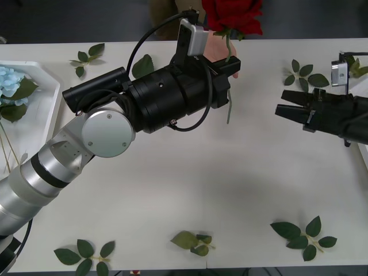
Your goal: Place the red flowers into the right box and the blue flowers into the left box. If a person shows an open palm, hand one flower to the person first, then continue sorting.
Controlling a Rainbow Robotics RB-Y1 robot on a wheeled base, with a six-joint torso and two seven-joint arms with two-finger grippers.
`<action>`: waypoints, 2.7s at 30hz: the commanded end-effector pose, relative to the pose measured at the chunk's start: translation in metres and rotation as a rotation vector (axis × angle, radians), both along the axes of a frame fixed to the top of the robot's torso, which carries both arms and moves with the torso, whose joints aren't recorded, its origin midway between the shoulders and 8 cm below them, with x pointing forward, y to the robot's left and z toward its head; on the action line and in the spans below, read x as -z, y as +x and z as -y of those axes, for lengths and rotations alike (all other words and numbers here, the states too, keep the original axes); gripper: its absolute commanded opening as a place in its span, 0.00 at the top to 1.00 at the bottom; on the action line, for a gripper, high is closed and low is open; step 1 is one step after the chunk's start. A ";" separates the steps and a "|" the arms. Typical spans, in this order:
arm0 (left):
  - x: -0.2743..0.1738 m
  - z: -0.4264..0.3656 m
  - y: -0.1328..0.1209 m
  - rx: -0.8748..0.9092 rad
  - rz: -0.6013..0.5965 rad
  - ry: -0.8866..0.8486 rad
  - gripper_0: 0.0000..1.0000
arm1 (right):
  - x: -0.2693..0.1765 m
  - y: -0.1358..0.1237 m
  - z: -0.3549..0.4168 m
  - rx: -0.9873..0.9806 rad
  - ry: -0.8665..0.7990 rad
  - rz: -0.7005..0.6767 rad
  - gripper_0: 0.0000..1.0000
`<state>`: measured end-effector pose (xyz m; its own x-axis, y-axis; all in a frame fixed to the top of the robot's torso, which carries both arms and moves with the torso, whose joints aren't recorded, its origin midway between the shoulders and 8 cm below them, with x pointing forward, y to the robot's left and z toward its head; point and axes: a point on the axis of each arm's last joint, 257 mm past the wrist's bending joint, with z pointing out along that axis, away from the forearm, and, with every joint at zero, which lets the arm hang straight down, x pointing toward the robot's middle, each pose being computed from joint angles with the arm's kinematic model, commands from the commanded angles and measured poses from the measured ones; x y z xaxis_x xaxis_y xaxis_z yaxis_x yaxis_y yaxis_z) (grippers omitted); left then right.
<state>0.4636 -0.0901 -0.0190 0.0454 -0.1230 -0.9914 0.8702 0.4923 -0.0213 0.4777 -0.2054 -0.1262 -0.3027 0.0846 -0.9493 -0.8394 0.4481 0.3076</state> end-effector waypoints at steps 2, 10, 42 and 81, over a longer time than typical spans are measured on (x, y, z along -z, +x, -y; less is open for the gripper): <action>-0.010 -0.008 0.003 -0.019 0.040 -0.005 1.00 | -0.008 -0.011 -0.011 -0.061 0.124 0.005 0.03; -0.010 -0.007 0.003 -0.014 0.028 -0.014 1.00 | -0.027 -0.010 -0.067 -0.133 0.287 -0.056 0.03; -0.010 -0.008 0.003 -0.011 0.016 -0.021 1.00 | -0.056 0.023 -0.167 -0.184 0.183 0.006 1.00; -0.006 -0.023 0.014 -0.054 0.044 -0.001 0.00 | -0.164 0.110 -0.134 0.172 0.046 0.306 1.00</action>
